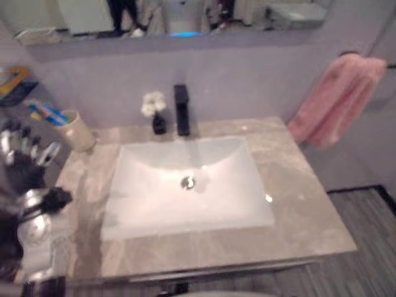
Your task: Put brush and paste in cup on sink, flatten towel.
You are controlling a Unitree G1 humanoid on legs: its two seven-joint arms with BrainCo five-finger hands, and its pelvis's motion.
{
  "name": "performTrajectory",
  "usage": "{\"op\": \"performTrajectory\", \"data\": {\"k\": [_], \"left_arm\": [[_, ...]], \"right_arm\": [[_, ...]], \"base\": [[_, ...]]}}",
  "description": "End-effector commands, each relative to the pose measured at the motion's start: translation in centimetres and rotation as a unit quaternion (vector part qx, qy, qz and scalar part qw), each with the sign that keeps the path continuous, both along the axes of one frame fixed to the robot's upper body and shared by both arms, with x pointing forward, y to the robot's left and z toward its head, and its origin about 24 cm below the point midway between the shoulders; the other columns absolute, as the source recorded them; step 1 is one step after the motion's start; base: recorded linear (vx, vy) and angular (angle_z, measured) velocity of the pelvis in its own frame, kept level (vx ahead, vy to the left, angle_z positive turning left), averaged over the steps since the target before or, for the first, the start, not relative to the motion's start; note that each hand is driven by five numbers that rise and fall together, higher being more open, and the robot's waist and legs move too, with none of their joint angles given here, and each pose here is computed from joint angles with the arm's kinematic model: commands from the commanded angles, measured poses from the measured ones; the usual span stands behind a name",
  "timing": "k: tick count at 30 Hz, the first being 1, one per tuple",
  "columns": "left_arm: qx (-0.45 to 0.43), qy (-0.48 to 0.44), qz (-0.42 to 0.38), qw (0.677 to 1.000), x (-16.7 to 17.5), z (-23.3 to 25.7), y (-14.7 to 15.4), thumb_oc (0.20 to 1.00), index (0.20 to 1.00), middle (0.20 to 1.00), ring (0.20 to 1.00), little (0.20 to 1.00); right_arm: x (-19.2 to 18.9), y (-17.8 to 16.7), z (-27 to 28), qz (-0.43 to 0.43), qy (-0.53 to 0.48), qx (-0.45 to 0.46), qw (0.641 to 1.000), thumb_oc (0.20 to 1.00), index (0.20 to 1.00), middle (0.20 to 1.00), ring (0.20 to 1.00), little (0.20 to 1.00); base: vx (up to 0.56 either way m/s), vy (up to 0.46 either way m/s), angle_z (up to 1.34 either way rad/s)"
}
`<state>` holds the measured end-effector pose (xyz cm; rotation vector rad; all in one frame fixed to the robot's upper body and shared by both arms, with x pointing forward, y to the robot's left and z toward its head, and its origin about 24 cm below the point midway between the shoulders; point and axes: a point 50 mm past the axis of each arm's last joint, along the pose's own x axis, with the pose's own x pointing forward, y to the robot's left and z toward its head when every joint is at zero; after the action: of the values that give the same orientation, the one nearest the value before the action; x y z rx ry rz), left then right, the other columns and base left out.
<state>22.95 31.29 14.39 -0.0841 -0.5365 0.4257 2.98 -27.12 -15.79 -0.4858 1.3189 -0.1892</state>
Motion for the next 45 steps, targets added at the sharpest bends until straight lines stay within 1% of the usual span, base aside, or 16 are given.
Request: {"op": "performTrajectory", "data": {"k": [1,2,5,7,10,11,15,17,22,23,25,26,34,39,40,45], "left_arm": [[0.055,-0.036,0.002,0.998,-0.1,2.8,0.5,1.0,1.0,1.0,1.0,1.0],[0.055,-0.036,0.002,0.998,-0.1,2.8,0.5,1.0,1.0,1.0,1.0,1.0],[0.09,-0.012,0.013,0.996,-0.2,2.8,0.9,1.0,1.0,1.0,1.0,1.0],[0.089,-0.008,0.025,0.996,-0.7,2.7,1.4,1.0,1.0,1.0,1.0,1.0],[0.091,-0.005,0.057,0.994,-2.0,2.6,2.4,1.0,1.0,1.0,1.0,1.0],[0.085,-0.004,0.072,0.994,-2.7,2.3,3.0,1.0,1.0,1.0,1.0,1.0],[0.078,-0.009,0.082,0.994,-3.0,2.3,3.2,1.0,1.0,1.0,1.0,1.0],[0.082,0.012,0.083,0.993,-3.2,1.5,3.3,1.0,1.0,1.0,1.0,1.0],[0.103,0.038,0.098,0.989,-3.7,1.3,3.8,1.0,1.0,1.0,1.0,1.0],[0.107,0.046,0.112,0.987,-4.0,1.2,4.3,1.0,1.0,1.0,1.0,1.0],[0.107,0.054,0.12,0.986,-4.2,1.0,4.6,1.0,1.0,1.0,1.0,1.0],[0.109,0.064,0.138,0.982,-4.7,0.8,5.1,1.0,1.0,1.0,1.0,1.0],[0.118,0.08,0.174,0.974,-5.2,1.0,6.7,1.0,1.0,1.0,1.0,1.0],[0.116,0.085,0.197,0.97,-5.1,1.2,7.5,1.0,1.0,1.0,1.0,1.0],[0.109,0.093,0.208,0.968,-5.0,1.1,8.1,1.0,1.0,1.0,1.0,1.0],[0.115,0.085,0.217,0.966,-4.8,2.1,8.7,1.0,1.0,1.0,1.0,1.0]], "right_arm": [[-0.2,-1.2,0.4,-0.022,-0.001,-0.024,0.999,1.0,1.0,1.0,1.0,1.0],[-0.2,-1.2,0.4,-0.022,-0.001,-0.024,0.999,1.0,1.0,1.0,1.0,1.0],[-0.4,-1.5,0.4,-0.016,0.006,-0.031,0.999,1.0,1.0,1.0,1.0,1.0],[-0.1,-1.1,0.3,-0.011,0.004,-0.025,1.0,1.0,1.0,1.0,1.0,1.0],[1.7,0.0,0.2,0.033,-0.013,-0.012,0.999,1.0,1.0,1.0,1.0,1.0],[2.7,0.2,0.3,0.063,-0.023,-0.011,0.998,1.0,1.0,1.0,1.0,1.0],[2.9,-0.5,0.5,0.048,-0.027,-0.023,0.998,1.0,1.0,1.0,1.0,1.0],[2.6,-1.2,0.7,0.028,-0.026,-0.035,0.999,1.0,1.0,1.0,1.0,1.0],[2.2,-0.9,0.5,0.01,-0.025,-0.029,0.999,1.0,1.0,1.0,1.0,1.0],[1.9,-0.4,0.3,0.02,-0.017,-0.021,0.999,1.0,1.0,1.0,1.0,1.0],[1.6,-0.2,0.2,0.022,-0.012,-0.019,1.0,1.0,1.0,1.0,1.0,1.0],[1.1,-0.1,0.1,0.015,-0.005,-0.016,1.0,1.0,1.0,1.0,1.0,1.0],[-0.2,-0.1,0.0,0.012,0.018,-0.015,1.0,1.0,1.0,1.0,1.0,1.0],[-0.1,-0.4,0.1,-0.014,0.006,-0.015,1.0,1.0,1.0,1.0,1.0,1.0],[0.0,-0.6,0.2,-0.024,0.0,-0.016,1.0,1.0,1.0,1.0,1.0,1.0],[0.3,-0.7,0.2,-0.028,-0.006,-0.015,0.999,1.0,1.0,1.0,1.0,1.0]], "base": [[0.03,0.038,0.44],[0.0,0.0,0.0],[0.07,0.052,-0.06],[0.07,0.025,-0.12],[-0.04,-0.047,-0.46],[-0.14,-0.061,-0.53],[-0.05,0.034,-0.44],[0.08,0.133,0.39],[0.06,0.105,-0.1],[0.02,0.064,-0.39],[0.02,0.081,-0.25],[0.02,0.074,-0.16],[0.02,0.07,-0.08],[0.04,0.069,0.03],[0.06,0.096,-0.01],[0.04,0.086,-0.04]]}}
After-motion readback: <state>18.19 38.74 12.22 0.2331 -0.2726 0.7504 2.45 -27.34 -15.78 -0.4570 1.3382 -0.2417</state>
